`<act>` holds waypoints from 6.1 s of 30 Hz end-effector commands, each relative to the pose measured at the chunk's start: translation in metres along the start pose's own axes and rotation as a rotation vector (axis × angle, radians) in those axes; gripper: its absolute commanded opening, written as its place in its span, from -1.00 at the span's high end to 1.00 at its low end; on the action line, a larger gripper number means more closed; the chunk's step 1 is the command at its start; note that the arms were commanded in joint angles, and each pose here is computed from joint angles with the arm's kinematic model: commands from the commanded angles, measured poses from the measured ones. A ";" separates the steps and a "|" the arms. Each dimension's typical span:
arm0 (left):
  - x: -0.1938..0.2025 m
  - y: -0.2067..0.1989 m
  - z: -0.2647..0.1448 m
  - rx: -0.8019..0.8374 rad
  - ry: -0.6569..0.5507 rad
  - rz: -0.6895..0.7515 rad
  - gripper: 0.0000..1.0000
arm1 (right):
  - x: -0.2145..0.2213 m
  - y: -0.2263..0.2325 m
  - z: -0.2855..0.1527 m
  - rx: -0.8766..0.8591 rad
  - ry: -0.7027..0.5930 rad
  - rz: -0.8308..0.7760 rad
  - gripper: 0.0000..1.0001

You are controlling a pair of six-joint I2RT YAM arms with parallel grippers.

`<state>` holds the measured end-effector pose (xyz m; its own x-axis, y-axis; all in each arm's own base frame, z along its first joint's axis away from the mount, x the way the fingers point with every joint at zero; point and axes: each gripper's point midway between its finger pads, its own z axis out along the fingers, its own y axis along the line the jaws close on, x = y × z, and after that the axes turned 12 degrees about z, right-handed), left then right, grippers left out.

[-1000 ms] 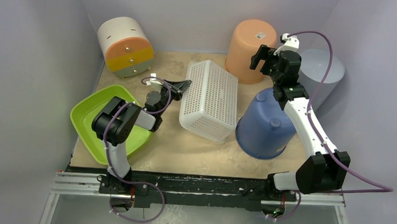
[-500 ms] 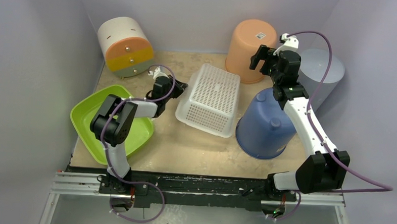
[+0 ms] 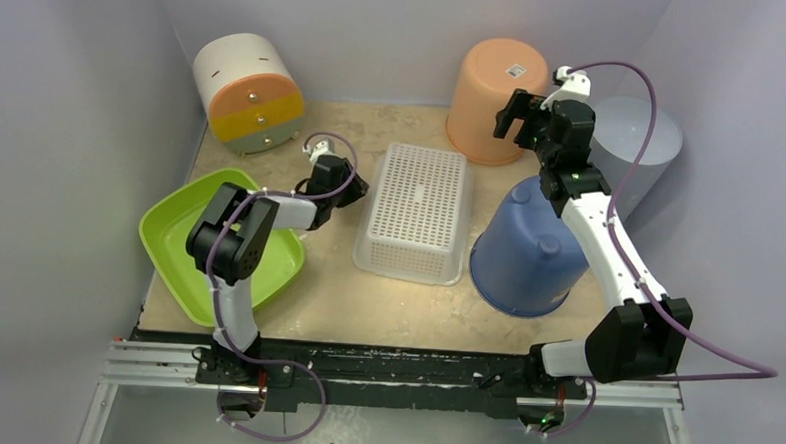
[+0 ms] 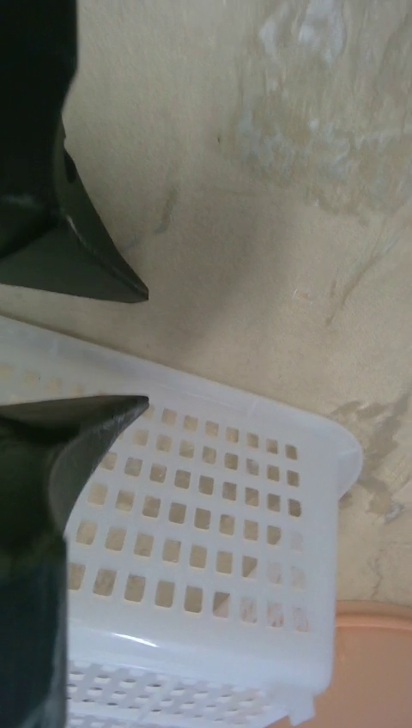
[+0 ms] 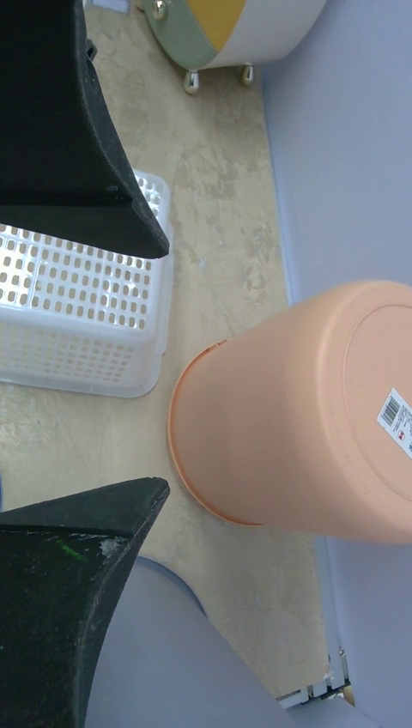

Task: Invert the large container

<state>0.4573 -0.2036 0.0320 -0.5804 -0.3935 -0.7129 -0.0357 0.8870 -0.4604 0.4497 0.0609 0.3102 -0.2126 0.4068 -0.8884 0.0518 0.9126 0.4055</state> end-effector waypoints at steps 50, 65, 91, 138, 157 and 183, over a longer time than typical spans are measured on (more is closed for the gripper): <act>-0.035 0.140 -0.160 -0.819 -0.116 0.161 -0.04 | 0.023 0.033 -0.012 -0.158 0.048 -0.093 -1.00; -0.012 0.150 -0.151 -0.824 -0.037 0.225 1.00 | 0.023 0.032 -0.018 -0.155 0.044 -0.074 -1.00; -0.155 -0.091 -0.277 0.151 -0.507 -0.010 1.00 | 0.037 0.029 -0.007 -0.146 0.080 -0.061 -1.00; -0.079 -0.008 -0.234 0.507 -0.380 -0.707 1.00 | 0.025 0.026 -0.013 -0.121 0.039 -0.061 -1.00; 0.026 0.128 -0.210 -0.303 -0.106 -0.350 0.66 | 0.034 0.026 -0.009 -0.138 0.054 -0.068 -1.00; 0.048 0.161 -0.228 -0.455 -0.066 -0.259 0.21 | 0.046 0.030 -0.007 -0.162 0.098 -0.070 -1.00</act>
<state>0.2383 -0.0316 0.0417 -0.4478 -0.6476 -0.6165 -0.5229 0.7490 -0.4069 0.4333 0.0991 0.2737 -0.3243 0.3260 -0.8880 -0.0849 0.9249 0.3705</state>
